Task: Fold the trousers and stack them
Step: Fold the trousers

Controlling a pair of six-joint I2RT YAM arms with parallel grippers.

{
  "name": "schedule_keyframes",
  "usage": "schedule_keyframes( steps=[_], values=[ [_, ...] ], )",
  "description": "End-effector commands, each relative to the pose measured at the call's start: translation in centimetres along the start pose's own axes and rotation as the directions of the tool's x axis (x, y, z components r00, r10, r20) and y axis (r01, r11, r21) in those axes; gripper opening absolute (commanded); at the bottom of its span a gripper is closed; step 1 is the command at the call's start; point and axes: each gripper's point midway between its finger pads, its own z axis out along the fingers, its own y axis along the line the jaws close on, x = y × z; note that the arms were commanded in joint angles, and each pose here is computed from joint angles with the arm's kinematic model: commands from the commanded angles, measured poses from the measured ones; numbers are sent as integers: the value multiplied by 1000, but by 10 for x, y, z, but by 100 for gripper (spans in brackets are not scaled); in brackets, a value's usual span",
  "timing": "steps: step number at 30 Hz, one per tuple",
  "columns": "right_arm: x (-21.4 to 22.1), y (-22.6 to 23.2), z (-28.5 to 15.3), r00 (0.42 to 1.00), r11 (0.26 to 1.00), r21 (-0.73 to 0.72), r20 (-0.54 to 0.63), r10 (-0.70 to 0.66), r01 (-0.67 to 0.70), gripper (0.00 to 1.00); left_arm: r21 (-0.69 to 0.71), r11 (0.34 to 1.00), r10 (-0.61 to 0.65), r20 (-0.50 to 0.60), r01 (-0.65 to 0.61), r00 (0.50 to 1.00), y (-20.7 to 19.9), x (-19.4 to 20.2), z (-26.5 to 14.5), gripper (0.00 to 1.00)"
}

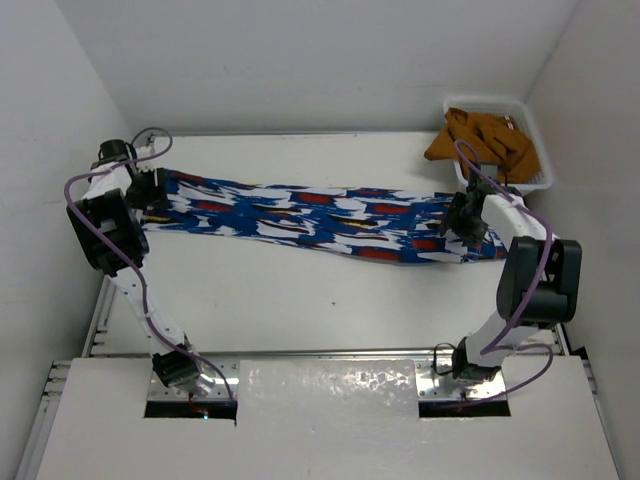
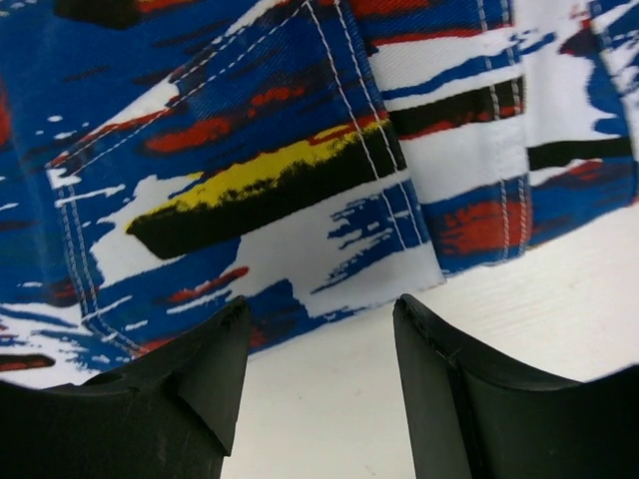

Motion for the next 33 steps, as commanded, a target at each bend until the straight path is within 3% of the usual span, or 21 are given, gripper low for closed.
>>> schedule_keyframes(
  steps=[1,6,13,19,24,33],
  values=[
    [-17,11,8,999,999,-27,34,25,-24,57,5,1000,-15,44,14,999,0,-8,15,62],
    [-12,9,17,1000,1000,-4,-7,13,-13,57,40,999,-32,82,29,996,-5,-19,20,59],
    [0,0,25,1000,999,31,-30,-8,9,57,89,996,-43,110,33,993,-14,-27,21,28],
    [5,0,35,998,999,32,-60,-17,19,56,29,999,-22,153,18,988,-3,-43,-1,44],
    [5,-2,35,997,998,45,-71,-30,33,56,43,998,-47,231,38,972,-5,-66,-32,48],
    [2,-4,33,997,997,59,-71,-41,45,55,51,994,-104,273,94,956,-7,-77,-40,50]
  ],
)
